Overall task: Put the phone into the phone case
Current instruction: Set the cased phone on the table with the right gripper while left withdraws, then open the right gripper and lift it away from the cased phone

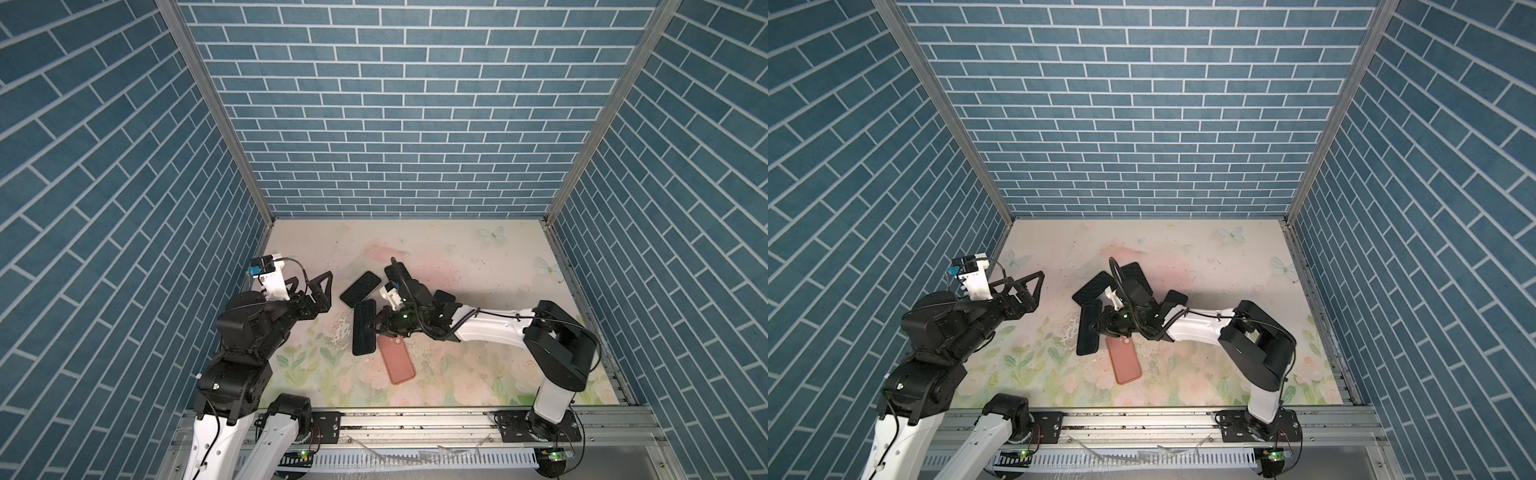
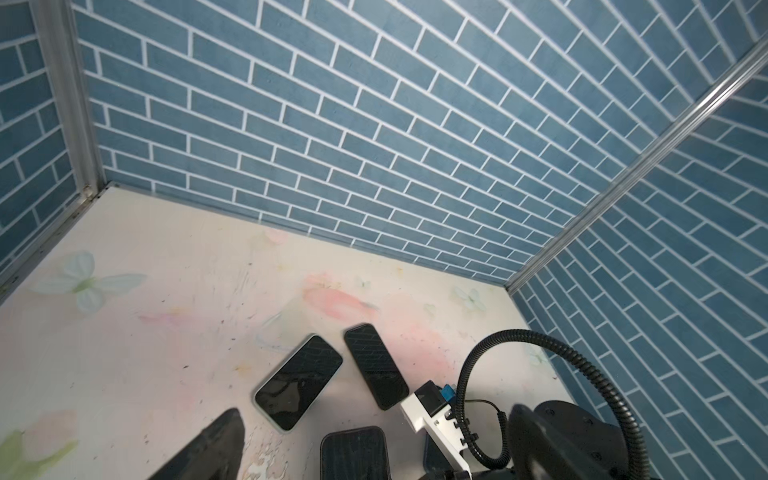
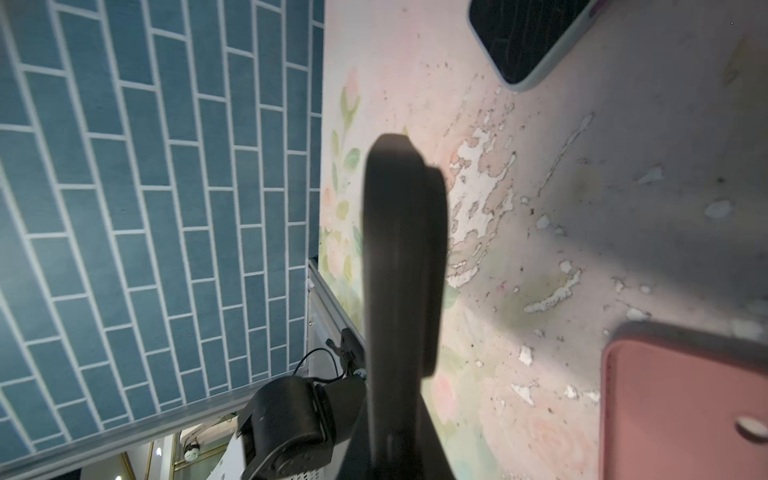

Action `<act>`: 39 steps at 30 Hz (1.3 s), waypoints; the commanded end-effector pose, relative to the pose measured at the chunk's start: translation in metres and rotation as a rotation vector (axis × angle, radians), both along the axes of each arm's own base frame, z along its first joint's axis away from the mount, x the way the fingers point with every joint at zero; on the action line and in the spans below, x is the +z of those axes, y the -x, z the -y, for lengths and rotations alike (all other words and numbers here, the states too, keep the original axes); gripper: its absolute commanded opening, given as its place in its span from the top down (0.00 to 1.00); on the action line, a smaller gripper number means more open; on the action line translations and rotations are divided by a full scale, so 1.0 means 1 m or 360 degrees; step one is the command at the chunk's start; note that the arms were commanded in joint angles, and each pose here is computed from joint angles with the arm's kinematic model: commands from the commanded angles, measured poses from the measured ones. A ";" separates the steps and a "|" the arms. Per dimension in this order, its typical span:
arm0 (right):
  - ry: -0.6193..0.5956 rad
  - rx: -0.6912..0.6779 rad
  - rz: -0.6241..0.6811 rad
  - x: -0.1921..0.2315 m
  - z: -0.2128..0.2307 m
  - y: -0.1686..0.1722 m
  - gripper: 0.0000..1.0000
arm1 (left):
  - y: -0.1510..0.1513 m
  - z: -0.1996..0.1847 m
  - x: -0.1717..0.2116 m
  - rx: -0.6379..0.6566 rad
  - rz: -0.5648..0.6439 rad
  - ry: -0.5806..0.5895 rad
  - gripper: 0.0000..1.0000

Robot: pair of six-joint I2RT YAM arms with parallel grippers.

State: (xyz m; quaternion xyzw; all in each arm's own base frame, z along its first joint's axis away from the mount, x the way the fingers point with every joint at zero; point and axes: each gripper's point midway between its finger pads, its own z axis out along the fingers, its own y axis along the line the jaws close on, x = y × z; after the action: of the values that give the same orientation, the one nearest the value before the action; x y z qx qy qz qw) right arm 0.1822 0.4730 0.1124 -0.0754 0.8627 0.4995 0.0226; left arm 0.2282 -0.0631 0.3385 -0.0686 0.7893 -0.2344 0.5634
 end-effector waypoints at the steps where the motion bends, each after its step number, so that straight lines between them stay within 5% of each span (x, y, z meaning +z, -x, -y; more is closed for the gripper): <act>1: -0.0044 -0.0080 -0.0077 0.003 -0.024 -0.009 1.00 | 0.006 -0.005 -0.027 0.0025 -0.0116 -0.0044 0.00; 13: 0.0101 -0.0121 -0.0233 -0.049 -0.038 -0.016 0.99 | 0.007 0.005 -0.044 -0.0046 -0.0204 -0.0034 0.00; 39: 0.0367 -0.0207 -0.0248 -0.097 -0.013 -0.030 0.63 | 0.000 0.019 -0.058 -0.0153 -0.0276 -0.0028 0.01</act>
State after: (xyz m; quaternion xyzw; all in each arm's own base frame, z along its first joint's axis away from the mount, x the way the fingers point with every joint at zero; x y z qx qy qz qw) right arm 0.2091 0.5026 0.0352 0.0017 0.8949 0.4454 -0.0278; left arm 0.2280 -0.0793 0.2810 -0.0550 0.8397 -0.2451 0.4815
